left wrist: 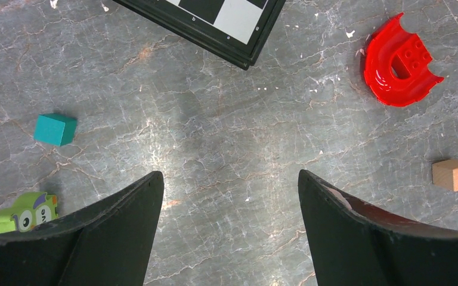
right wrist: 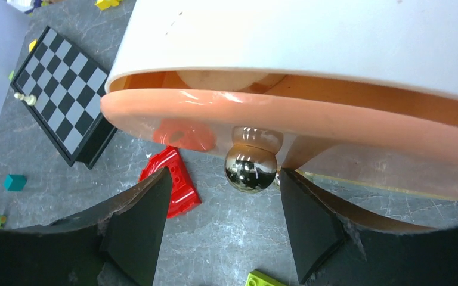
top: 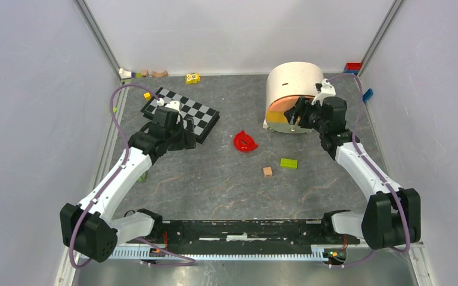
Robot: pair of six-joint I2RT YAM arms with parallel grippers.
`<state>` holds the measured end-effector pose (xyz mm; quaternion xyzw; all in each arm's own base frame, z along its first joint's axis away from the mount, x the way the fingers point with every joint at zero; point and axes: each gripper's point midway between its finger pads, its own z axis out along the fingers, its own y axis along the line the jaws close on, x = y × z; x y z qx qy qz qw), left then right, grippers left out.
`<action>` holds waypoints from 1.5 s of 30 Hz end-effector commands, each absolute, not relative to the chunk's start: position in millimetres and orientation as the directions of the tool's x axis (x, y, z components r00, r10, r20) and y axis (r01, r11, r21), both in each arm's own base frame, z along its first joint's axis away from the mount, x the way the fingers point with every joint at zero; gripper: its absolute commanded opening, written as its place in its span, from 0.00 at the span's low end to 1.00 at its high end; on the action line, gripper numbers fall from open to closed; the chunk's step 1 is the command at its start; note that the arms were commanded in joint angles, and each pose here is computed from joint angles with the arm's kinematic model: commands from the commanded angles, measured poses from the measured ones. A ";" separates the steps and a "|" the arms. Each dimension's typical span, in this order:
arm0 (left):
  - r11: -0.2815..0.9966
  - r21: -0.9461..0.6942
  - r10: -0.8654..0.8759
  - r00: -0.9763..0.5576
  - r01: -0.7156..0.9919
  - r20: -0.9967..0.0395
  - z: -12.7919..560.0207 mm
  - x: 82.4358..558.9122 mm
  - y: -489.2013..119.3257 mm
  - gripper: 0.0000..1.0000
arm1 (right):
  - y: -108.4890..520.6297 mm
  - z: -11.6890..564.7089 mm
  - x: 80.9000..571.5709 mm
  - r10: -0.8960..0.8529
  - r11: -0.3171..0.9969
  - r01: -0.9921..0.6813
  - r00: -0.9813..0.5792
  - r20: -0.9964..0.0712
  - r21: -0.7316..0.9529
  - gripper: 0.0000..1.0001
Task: Organize the makeup
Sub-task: Close the drawer in the storage box, then reset both arms
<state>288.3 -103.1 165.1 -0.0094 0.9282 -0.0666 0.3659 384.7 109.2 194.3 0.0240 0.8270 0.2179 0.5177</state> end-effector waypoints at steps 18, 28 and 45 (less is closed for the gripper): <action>0.985 -0.168 -0.092 -0.722 0.035 -0.686 170.6 292.6 -107.2 0.89 | 98.3 223.9 415.2 0.588 0.788 0.045 -0.347 -0.730 0.614 0.82; 0.985 -0.170 -0.094 -0.722 0.034 -0.685 170.5 292.8 -106.9 0.89 | 95.8 229.6 419.5 0.624 0.771 0.102 -0.321 -0.712 0.629 0.84; 0.983 -0.183 -0.108 -0.698 0.034 -0.708 178.5 293.4 -105.7 0.90 | 111.7 246.3 346.1 0.351 0.876 -0.210 -0.340 -0.872 0.435 0.85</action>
